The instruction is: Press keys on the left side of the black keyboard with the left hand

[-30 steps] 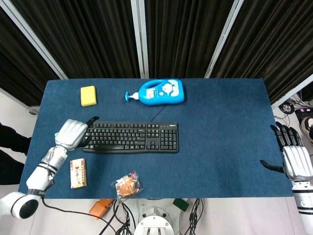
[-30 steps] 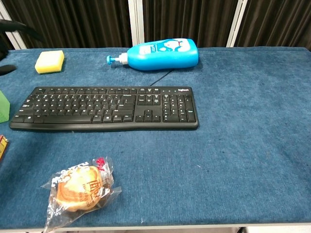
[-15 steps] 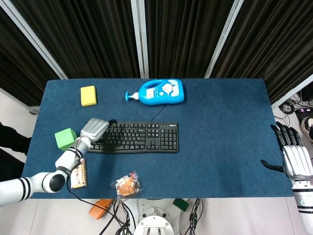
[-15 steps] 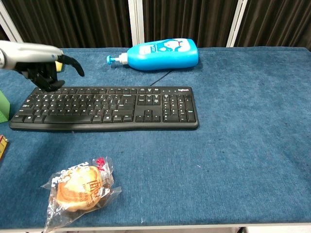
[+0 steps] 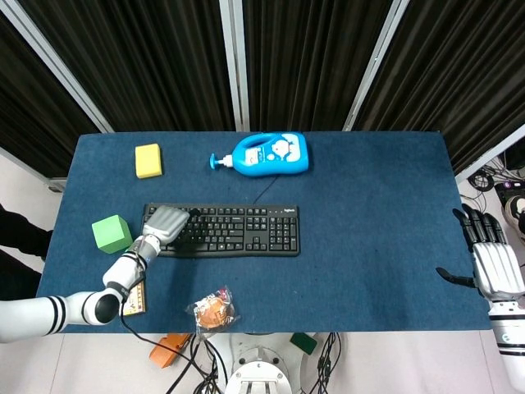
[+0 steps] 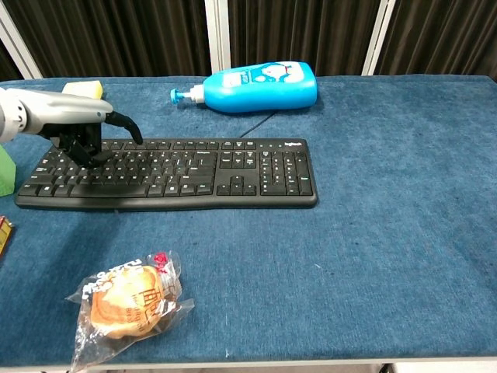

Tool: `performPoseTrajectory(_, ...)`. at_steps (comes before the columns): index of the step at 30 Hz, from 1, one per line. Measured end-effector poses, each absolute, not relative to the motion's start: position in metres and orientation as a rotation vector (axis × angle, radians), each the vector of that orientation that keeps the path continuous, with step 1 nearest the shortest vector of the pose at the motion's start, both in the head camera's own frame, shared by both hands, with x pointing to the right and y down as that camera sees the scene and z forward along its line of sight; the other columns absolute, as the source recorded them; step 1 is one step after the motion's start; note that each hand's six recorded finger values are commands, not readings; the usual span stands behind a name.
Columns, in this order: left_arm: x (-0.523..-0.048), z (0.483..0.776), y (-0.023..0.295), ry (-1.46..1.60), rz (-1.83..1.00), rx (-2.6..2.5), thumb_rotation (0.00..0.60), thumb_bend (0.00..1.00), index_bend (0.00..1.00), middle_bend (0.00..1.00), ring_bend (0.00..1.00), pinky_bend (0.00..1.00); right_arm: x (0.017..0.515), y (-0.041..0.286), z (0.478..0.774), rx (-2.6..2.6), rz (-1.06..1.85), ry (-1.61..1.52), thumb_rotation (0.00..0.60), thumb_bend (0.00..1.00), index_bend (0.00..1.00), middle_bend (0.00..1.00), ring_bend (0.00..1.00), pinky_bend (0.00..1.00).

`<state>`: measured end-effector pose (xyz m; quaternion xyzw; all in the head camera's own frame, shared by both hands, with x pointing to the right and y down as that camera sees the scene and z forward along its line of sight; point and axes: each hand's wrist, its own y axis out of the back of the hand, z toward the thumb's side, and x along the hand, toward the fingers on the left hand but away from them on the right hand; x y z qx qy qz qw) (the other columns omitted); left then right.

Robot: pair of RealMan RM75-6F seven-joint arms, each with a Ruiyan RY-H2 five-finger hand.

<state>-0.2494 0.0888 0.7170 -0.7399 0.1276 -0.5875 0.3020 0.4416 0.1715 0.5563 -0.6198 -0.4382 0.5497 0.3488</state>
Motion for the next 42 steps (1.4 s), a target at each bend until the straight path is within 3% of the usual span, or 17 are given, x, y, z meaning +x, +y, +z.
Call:
performPoseTrajectory(22,-0.243,0.727,0.098,0.279,-1.584,-1.947,0.600,0.60,0.20,0.95,0.97,0.94,0.445,0.172,0.559,-1.605,1.439,-1.138,0.600,0.15,0.00,0.00,0.00,0.00)
performPoseTrajectory(28,-0.243,0.708,0.087,0.372,-1.538,-1.930,0.600,0.58,0.20,0.92,0.95,0.94,0.446,0.171,0.557,-1.600,1.438,-1.140,0.600,0.15,0.00,0.00,0.00,0.00)
performPoseTrajectory(33,-0.257,0.675,0.068,0.559,-1.461,-1.841,0.600,0.44,0.20,0.79,0.81,0.88,0.448,0.172,0.556,-1.598,1.437,-1.148,0.600,0.15,0.00,0.00,0.00,0.00)
performPoseTrajectory(36,-0.278,0.651,0.062,0.699,-1.418,-1.751,0.600,0.34,0.20,0.64,0.65,0.69,0.450,0.173,0.556,-1.597,1.437,-1.154,0.600,0.15,0.00,0.00,0.00,0.00)
performPoseTrajectory(39,-0.307,0.628,0.064,0.830,-1.389,-1.649,0.600,0.24,0.19,0.39,0.37,0.34,0.451,0.174,0.555,-1.597,1.436,-1.159,0.600,0.15,0.00,0.00,0.00,0.00)
performPoseTrajectory(41,-0.327,0.615,0.071,0.892,-1.381,-1.587,0.600,0.18,0.17,0.26,0.22,0.16,0.453,0.174,0.555,-1.597,1.435,-1.164,0.600,0.15,0.00,0.00,0.00,0.00)
performPoseTrajectory(42,-0.342,0.609,0.078,0.926,-1.383,-1.550,0.600,0.17,0.16,0.23,0.19,0.12,0.454,0.175,0.555,-1.596,1.435,-1.167,0.600,0.15,0.00,0.00,0.00,0.00)
